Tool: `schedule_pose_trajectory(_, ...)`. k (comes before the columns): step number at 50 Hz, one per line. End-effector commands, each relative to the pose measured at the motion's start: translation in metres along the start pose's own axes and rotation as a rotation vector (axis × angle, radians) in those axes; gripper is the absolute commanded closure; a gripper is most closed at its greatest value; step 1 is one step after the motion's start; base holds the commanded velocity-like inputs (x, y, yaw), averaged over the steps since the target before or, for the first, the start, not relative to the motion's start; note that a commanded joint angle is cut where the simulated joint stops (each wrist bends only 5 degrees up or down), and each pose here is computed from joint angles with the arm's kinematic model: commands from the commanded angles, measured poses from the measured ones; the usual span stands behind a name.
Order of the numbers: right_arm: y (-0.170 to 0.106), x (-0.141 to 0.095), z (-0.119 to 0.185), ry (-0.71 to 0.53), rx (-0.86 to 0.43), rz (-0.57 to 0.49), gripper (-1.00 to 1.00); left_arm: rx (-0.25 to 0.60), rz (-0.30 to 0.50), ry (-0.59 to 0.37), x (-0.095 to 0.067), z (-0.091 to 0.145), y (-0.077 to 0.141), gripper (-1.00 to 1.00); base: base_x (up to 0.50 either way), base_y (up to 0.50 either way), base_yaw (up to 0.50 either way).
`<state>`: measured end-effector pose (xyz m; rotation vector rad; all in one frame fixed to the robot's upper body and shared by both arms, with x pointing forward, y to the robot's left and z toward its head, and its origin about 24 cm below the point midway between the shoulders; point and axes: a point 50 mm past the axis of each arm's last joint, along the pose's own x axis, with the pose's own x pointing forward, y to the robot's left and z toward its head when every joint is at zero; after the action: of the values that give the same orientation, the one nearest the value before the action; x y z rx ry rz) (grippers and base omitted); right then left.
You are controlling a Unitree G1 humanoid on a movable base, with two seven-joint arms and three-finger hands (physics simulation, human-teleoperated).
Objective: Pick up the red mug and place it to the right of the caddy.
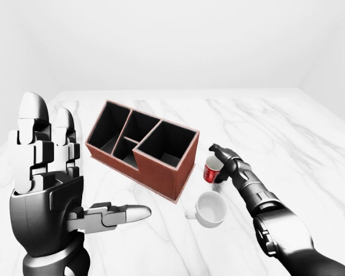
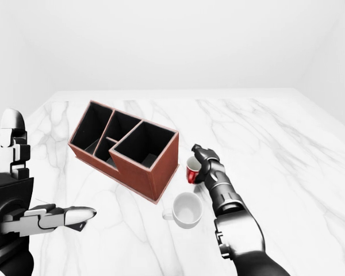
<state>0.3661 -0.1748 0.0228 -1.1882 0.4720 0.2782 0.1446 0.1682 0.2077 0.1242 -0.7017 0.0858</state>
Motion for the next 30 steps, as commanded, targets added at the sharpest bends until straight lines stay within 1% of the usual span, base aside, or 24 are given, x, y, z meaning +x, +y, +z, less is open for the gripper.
schedule_pose_trajectory(1, 0.007, 0.001, -0.009, 0.046, -0.041, 0.026, -1.0, -0.01, 0.014, 0.045, 0.003, -0.015, -0.001, -1.0, 0.0, 0.0, 0.0)
schedule_pose_trajectory(7, 0.008, 0.0, -0.01, 0.041, -0.046, 0.035, -1.0, -0.012, 0.013, 0.05, 0.003, -0.015, -0.002, -1.0, 0.0, 0.0, 0.0)
schedule_pose_trajectory(14, -0.006, -0.003, -0.015, 0.031, -0.072, 0.026, -1.0, -0.015, 0.011, 0.053, 0.003, -0.016, -0.003, -1.0, 0.0, 0.0, 0.0)
schedule_pose_trajectory(16, -0.017, -0.006, -0.014, 0.015, -0.084, 0.015, -1.0, -0.015, 0.011, 0.06, 0.003, -0.017, -0.003, -1.0, 0.0, 0.0, 0.0)
schedule_pose_trajectory(18, -0.037, -0.01, -0.012, -0.002, -0.097, -0.006, -1.0, -0.016, 0.009, 0.058, 0.003, -0.017, -0.004, -1.0, 0.0, 0.0, 0.0)
schedule_pose_trajectory(19, -0.041, -0.012, -0.012, -0.005, -0.1, -0.01, -1.0, -0.017, 0.008, 0.065, 0.002, -0.018, -0.004, -1.0, 0.0, 0.0, 0.0)
schedule_pose_trajectory(20, -0.048, -0.013, -0.012, -0.005, -0.097, -0.022, -1.0, -0.02, 0.007, 0.115, -0.001, -0.027, -0.005, -1.0, 0.0, 0.0, 0.0)
schedule_pose_trajectory(21, -0.059, -0.016, -0.014, -0.004, -0.101, -0.042, -1.0, -0.019, 0.005, 0.109, -0.001, -0.026, -0.005, -1.0, 0.0, 0.0, 0.0)
schedule_pose_trajectory(22, -0.063, -0.017, -0.015, -0.002, -0.098, -0.047, -1.0, -0.018, 0.006, 0.075, 0.002, -0.02, -0.004, -1.0, 0.0, 0.0, 0.0)
schedule_pose_trajectory(23, -0.068, -0.018, -0.016, 0.001, -0.095, -0.055, -1.0, -0.017, 0.006, 0.06, 0.003, -0.017, -0.004, -1.0, 0.0, 0.0, 0.0)
schedule_pose_trajectory(24, -0.073, -0.019, -0.017, 0.004, -0.094, -0.062, -1.0, -0.017, 0.005, 0.073, 0.002, -0.02, -0.004, -1.0, 0.0, 0.0, 0.0)
schedule_pose_trajectory(25, -0.081, -0.02, -0.02, 0.011, -0.082, -0.076, -1.0, -0.018, 0.004, 0.073, 0.002, -0.02, -0.005, -1.0, 0.0, 0.0, 0.0)
schedule_pose_trajectory(30, -0.104, -0.026, -0.026, 0.026, -0.071, -0.11, -1.0, -0.018, 0.002, 0.078, 0.003, -0.022, -0.006, -1.0, 0.0, 0.0, 0.0)
